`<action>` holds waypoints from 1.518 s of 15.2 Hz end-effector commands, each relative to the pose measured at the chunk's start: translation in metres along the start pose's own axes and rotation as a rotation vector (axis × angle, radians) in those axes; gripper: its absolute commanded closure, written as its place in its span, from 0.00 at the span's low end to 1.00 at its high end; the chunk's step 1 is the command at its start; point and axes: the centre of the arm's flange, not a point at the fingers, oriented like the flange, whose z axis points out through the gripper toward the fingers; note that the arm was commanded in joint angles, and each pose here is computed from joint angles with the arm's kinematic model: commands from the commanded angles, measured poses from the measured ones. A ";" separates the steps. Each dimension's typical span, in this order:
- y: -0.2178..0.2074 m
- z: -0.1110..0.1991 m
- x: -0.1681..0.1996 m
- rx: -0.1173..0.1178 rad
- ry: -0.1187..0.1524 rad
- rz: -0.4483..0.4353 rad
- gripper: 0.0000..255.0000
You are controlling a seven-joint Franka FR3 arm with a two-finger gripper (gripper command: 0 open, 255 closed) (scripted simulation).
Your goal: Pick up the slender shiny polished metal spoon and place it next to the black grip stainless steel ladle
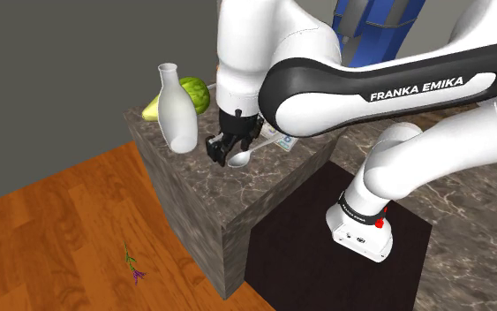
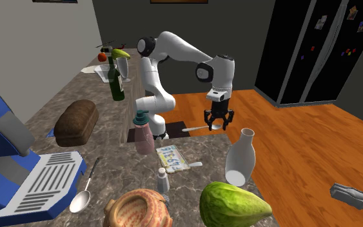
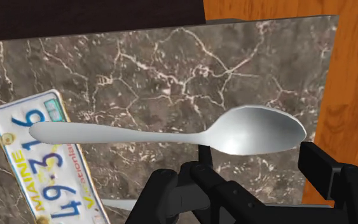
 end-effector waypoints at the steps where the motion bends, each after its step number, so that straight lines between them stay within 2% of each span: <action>1: 0.001 -0.011 0.002 0.000 0.000 0.000 1.00; 2: 0.001 -0.016 0.003 0.000 0.000 0.000 1.00; 23: 0.236 0.015 0.146 0.000 0.000 0.000 1.00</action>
